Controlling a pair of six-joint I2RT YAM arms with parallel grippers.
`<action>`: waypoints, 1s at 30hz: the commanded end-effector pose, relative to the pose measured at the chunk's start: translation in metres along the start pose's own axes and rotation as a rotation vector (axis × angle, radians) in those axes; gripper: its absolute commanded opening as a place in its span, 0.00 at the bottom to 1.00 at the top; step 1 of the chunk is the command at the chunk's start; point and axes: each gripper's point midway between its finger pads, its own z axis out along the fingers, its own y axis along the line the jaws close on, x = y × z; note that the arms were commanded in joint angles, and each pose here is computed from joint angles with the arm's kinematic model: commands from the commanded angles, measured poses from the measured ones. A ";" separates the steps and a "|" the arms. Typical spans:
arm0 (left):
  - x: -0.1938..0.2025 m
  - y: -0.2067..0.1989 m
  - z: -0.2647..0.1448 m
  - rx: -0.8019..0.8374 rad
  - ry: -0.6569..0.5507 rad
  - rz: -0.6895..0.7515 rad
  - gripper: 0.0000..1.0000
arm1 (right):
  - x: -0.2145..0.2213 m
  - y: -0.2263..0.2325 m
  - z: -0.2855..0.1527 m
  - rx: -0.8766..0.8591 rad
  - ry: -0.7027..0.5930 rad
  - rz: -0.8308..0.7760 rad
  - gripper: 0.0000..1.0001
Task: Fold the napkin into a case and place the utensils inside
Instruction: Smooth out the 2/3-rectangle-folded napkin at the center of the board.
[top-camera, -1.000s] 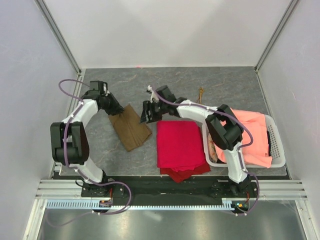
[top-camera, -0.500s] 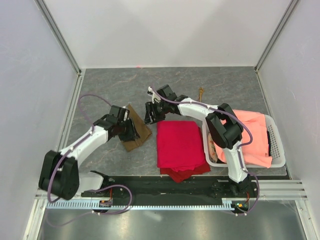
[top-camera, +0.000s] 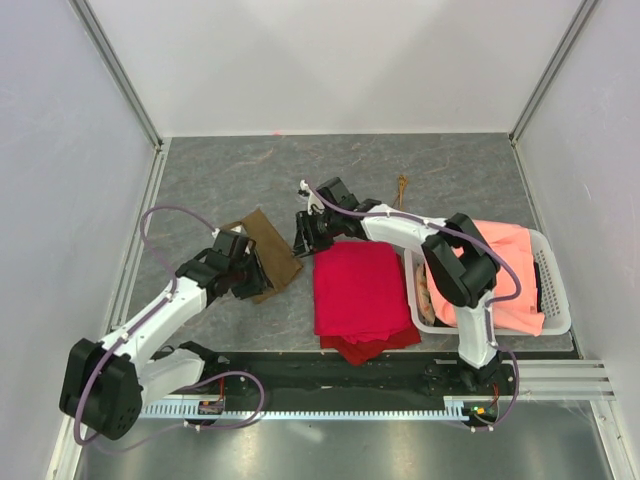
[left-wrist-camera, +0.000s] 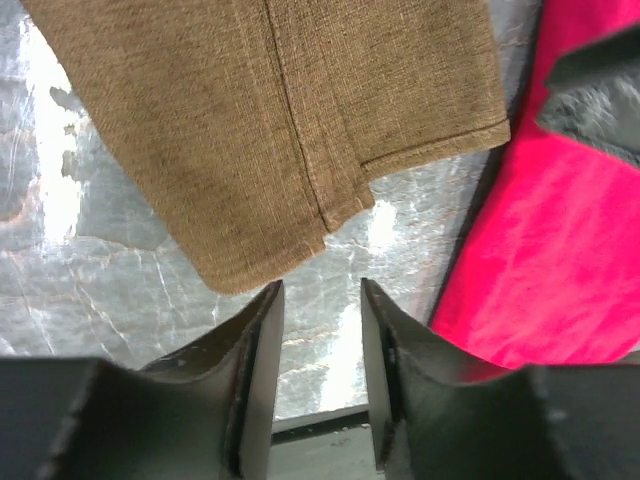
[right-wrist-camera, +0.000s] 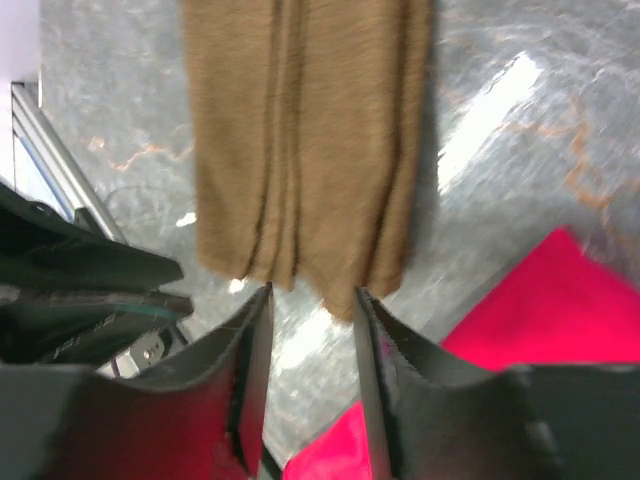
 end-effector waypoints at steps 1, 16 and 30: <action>-0.016 -0.006 -0.015 0.026 -0.089 -0.111 0.39 | -0.010 0.037 -0.028 0.007 -0.105 -0.077 0.52; -0.063 -0.016 -0.042 0.219 -0.106 -0.328 0.29 | 0.060 0.072 0.042 -0.138 0.080 0.022 0.46; -0.061 -0.014 -0.038 0.228 -0.092 -0.329 0.28 | 0.071 0.069 0.062 -0.160 0.092 0.049 0.40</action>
